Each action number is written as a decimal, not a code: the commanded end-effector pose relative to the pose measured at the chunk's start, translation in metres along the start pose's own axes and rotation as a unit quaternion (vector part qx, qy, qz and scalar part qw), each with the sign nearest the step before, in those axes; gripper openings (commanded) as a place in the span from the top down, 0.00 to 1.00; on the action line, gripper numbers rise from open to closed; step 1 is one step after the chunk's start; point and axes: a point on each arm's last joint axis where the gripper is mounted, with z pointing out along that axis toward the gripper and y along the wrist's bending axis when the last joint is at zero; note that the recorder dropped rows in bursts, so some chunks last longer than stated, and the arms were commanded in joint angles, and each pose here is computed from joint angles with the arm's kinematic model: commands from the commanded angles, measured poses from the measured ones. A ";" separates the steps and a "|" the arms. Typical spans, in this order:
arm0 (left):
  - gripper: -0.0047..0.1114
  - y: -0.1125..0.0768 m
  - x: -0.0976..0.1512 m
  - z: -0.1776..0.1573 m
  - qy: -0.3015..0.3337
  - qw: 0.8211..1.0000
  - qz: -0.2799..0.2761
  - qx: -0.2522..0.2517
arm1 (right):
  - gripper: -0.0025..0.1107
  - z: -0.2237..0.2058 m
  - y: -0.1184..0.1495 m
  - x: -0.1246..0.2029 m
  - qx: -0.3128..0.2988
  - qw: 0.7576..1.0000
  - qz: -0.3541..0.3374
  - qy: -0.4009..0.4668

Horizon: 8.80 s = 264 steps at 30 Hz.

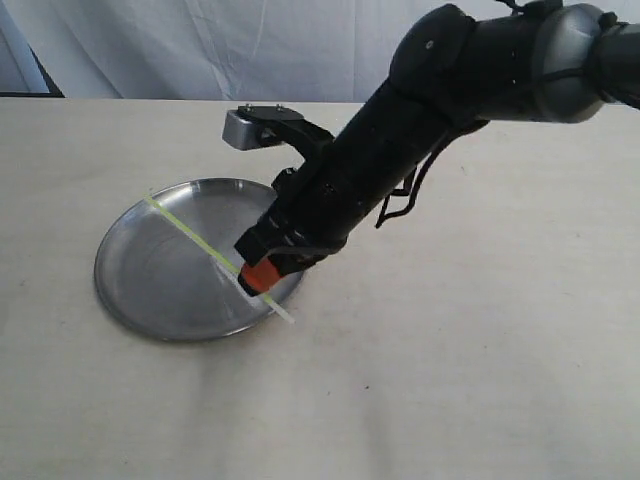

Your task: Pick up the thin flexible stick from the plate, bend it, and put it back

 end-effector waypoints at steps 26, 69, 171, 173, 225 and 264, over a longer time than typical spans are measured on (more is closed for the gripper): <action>0.91 -0.089 -0.047 0.012 0.060 0.976 0.023 0.206 | 0.99 -0.039 0.055 0.009 -0.102 0.988 -0.039 -0.111; 0.96 -0.074 -0.030 0.115 0.314 0.929 -0.103 0.166 | 0.99 -0.014 0.098 0.043 -0.124 0.974 -0.001 -0.188; 0.96 -0.122 -0.037 0.130 0.299 0.901 0.087 0.301 | 0.98 -0.023 0.096 0.053 -0.046 0.987 -0.022 -0.150; 0.96 -0.125 -0.038 0.129 0.306 0.900 0.065 0.305 | 0.98 -0.022 0.092 0.053 -0.026 0.989 -0.014 -0.145; 0.96 -0.119 -0.024 0.145 0.341 0.871 0.077 0.344 | 0.98 -0.035 0.078 0.048 0.090 0.977 -0.007 -0.193; 0.60 -0.138 -0.045 0.116 0.286 0.878 0.110 0.367 | 0.98 0.017 0.014 0.012 0.192 0.963 0.010 -0.189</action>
